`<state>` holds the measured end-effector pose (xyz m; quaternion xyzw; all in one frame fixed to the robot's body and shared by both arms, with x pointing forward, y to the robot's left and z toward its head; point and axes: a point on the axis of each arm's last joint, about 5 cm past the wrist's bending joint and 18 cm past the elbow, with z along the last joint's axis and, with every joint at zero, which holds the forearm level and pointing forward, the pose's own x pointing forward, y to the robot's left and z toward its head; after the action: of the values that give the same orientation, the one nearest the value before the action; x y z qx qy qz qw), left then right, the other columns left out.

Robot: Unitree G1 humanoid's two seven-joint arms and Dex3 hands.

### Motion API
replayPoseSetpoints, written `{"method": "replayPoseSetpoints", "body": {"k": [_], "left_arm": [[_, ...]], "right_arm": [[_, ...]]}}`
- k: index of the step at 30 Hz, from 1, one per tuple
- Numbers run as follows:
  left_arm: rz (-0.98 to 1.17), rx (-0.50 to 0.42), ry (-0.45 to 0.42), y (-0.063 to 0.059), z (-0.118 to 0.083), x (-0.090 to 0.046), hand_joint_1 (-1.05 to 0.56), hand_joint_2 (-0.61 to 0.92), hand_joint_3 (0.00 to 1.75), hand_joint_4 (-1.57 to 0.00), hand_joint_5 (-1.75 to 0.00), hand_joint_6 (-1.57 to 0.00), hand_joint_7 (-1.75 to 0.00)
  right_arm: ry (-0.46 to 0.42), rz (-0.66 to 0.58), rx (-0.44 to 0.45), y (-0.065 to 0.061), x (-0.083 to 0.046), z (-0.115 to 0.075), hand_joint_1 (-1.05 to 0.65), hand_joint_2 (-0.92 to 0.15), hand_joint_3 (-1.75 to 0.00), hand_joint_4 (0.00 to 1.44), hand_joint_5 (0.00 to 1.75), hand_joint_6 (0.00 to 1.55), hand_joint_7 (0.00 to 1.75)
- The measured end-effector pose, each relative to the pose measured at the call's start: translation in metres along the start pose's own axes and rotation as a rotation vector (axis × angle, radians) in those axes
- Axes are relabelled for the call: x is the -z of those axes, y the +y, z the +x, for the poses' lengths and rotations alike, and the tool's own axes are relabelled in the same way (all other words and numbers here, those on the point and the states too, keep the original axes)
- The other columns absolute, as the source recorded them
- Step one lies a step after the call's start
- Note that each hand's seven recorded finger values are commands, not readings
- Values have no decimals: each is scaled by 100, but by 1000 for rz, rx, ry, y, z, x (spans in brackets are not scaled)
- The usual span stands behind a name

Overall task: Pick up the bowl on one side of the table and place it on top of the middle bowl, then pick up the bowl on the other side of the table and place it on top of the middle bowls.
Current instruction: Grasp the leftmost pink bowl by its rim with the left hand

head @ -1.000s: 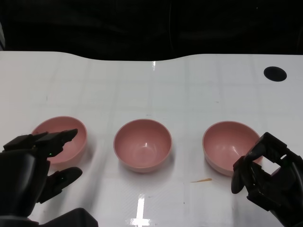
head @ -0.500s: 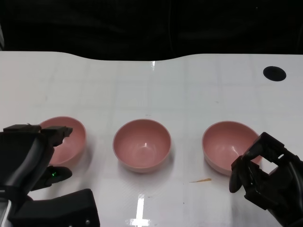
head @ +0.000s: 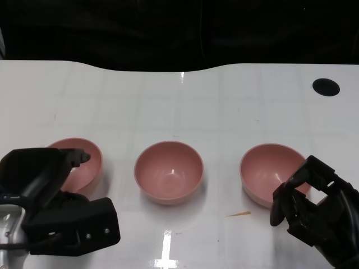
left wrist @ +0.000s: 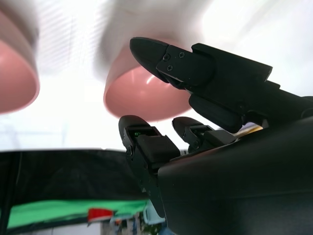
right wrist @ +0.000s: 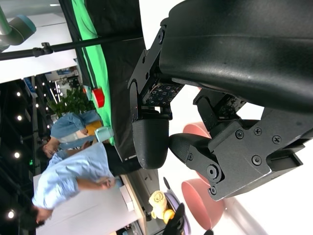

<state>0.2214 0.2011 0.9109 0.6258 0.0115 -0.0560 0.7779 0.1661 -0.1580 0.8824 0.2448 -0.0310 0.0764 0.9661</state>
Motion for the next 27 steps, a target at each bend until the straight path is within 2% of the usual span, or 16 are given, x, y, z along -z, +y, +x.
{"method": "replayPoseSetpoints", "body": {"k": [6, 11, 17, 27], "left_arm": [[-34, 85, 33, -18, 11, -1, -66, 92, 5, -64, 0, -71, 0], [-65, 98, 60, -33, 16, 1, -62, 91, 2, -67, -1, -74, -1], [-56, 108, 58, -46, 18, 2, -61, 92, 4, -68, -1, -72, 0], [-64, 93, 46, -50, 26, 3, -51, 92, 7, -72, -2, -77, -2]], "right_arm": [[-1, -2, -1, 0, 1, 1, -10, -53, -111, 88, 175, 78, 145], [-13, -6, -4, -1, 1, 1, -10, -54, -112, 87, 175, 78, 144], [-12, -6, -4, -1, 1, 1, -9, -54, -112, 87, 175, 78, 145], [-9, -6, -2, 0, 1, 0, -10, -54, -111, 87, 175, 78, 145]]}}
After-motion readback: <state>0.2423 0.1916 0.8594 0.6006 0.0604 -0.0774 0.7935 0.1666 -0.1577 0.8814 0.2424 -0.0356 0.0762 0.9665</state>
